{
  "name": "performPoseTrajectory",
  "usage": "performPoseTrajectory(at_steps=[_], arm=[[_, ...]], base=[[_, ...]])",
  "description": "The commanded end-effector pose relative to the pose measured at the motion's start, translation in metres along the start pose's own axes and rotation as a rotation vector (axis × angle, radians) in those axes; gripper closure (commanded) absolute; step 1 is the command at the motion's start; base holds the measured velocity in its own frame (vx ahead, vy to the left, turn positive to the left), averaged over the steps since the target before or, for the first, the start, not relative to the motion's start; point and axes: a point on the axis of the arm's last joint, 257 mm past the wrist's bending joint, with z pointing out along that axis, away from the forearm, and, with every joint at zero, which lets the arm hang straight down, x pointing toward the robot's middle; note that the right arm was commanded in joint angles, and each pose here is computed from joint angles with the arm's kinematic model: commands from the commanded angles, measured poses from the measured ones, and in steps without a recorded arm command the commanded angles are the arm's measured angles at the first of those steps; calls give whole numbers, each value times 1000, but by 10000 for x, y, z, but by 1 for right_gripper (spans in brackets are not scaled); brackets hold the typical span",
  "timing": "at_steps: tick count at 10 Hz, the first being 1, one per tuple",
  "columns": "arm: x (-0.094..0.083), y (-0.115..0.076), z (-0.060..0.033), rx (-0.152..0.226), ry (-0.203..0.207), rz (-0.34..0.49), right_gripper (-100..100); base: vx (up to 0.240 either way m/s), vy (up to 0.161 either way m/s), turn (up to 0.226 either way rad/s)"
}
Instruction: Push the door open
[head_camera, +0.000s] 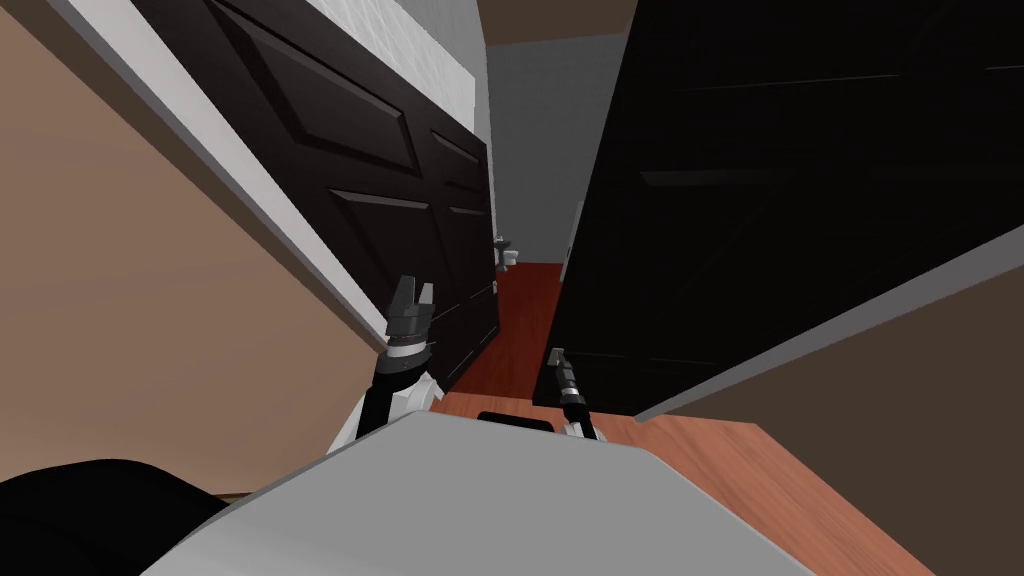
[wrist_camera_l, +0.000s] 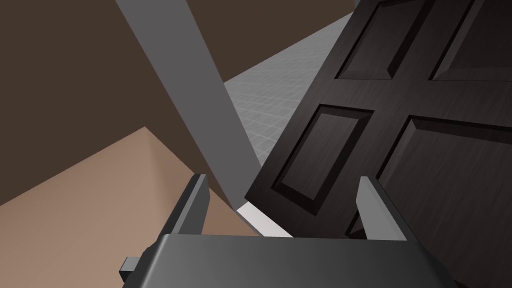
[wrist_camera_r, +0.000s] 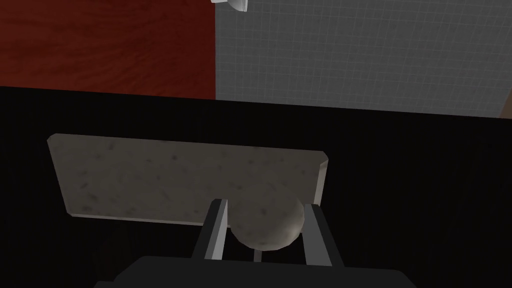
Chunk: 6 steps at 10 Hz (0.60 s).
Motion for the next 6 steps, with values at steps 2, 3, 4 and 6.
performPoseTrajectory(at_steps=[2,3,4,6], arm=[[2,-2,-3,0,0,1,100],[2,-2,-3,0,0,1,100],[2,-2,-3,0,0,1,100],[-75,-8,9,2,-12,-10,100]], base=[[-13,-2,4],[0,0,0],[0,0,0],[139,22,-43]])
